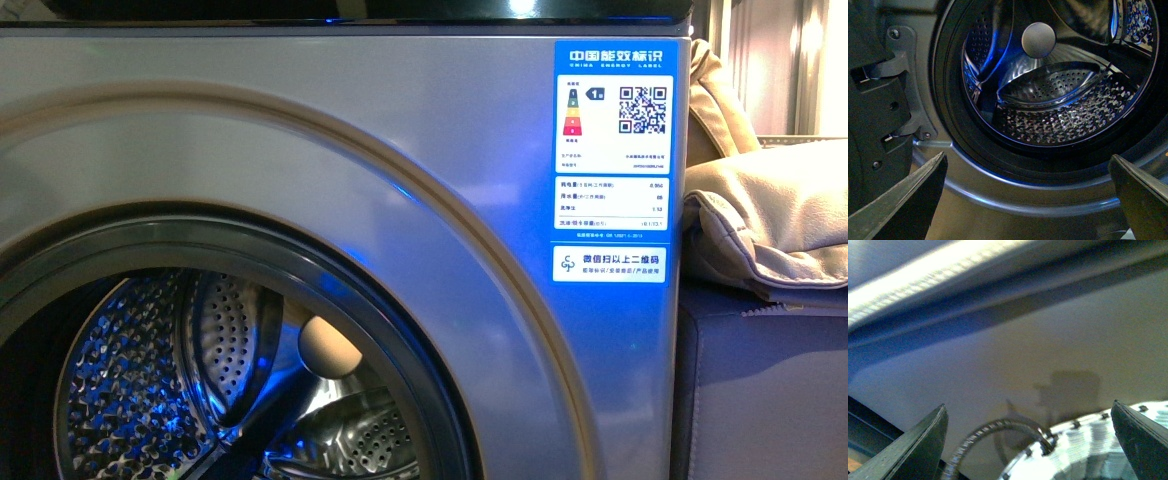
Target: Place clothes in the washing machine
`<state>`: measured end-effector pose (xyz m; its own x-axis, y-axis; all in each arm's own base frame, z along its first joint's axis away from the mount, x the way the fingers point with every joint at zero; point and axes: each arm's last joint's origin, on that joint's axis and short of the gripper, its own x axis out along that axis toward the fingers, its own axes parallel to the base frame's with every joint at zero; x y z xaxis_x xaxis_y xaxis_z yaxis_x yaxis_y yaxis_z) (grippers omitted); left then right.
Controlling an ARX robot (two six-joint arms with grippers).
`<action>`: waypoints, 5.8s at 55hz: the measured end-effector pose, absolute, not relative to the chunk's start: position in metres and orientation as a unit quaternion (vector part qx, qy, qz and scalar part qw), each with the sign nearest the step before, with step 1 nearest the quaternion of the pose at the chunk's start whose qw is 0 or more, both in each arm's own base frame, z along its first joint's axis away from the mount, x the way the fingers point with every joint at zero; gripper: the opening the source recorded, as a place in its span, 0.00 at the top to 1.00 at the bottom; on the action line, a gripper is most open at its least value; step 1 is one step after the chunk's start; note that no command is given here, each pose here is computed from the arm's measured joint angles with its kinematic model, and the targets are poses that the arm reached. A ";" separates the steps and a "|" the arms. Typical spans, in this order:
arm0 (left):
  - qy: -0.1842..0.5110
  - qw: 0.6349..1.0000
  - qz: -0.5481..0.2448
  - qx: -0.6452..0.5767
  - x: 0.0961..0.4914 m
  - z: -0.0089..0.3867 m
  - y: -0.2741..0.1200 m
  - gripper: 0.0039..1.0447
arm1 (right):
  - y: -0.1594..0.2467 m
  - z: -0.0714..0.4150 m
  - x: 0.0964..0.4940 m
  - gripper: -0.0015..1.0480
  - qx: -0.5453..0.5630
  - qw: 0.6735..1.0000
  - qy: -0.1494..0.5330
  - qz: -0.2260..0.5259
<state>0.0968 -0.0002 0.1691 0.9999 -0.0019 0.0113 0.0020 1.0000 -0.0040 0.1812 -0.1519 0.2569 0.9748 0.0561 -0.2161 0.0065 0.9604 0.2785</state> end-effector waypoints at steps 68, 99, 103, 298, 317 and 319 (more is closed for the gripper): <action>-0.006 1.000 -0.001 -0.002 0.097 0.169 0.000 0.06 | -0.220 -0.087 0.219 0.07 0.086 0.868 0.489 0.013; -0.006 1.000 -0.001 -0.002 0.097 0.169 0.000 0.06 | -0.207 -0.139 0.250 0.07 0.083 0.865 0.495 0.011; -0.006 1.000 -0.001 -0.002 0.097 0.169 0.000 0.06 | -0.205 -0.147 0.252 0.07 0.084 0.865 0.495 0.012; -0.006 1.000 -0.001 -0.002 0.097 0.169 0.000 0.06 | -0.174 0.363 0.224 0.86 0.018 0.994 -0.060 0.093; -0.006 1.000 -0.001 -0.002 0.097 0.169 0.000 0.06 | -0.065 0.494 0.200 0.87 -0.037 0.963 -0.178 0.199; -0.006 1.000 -0.001 -0.002 0.097 0.169 0.000 0.06 | -0.057 0.499 0.198 0.87 -0.035 0.961 -0.180 0.207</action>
<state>0.0968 -0.0002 0.1691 0.9999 -0.0023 0.0113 0.0023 1.0000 -0.0040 0.1983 -0.0568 0.4990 0.8498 0.4098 0.3315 -0.3848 0.9121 -0.1410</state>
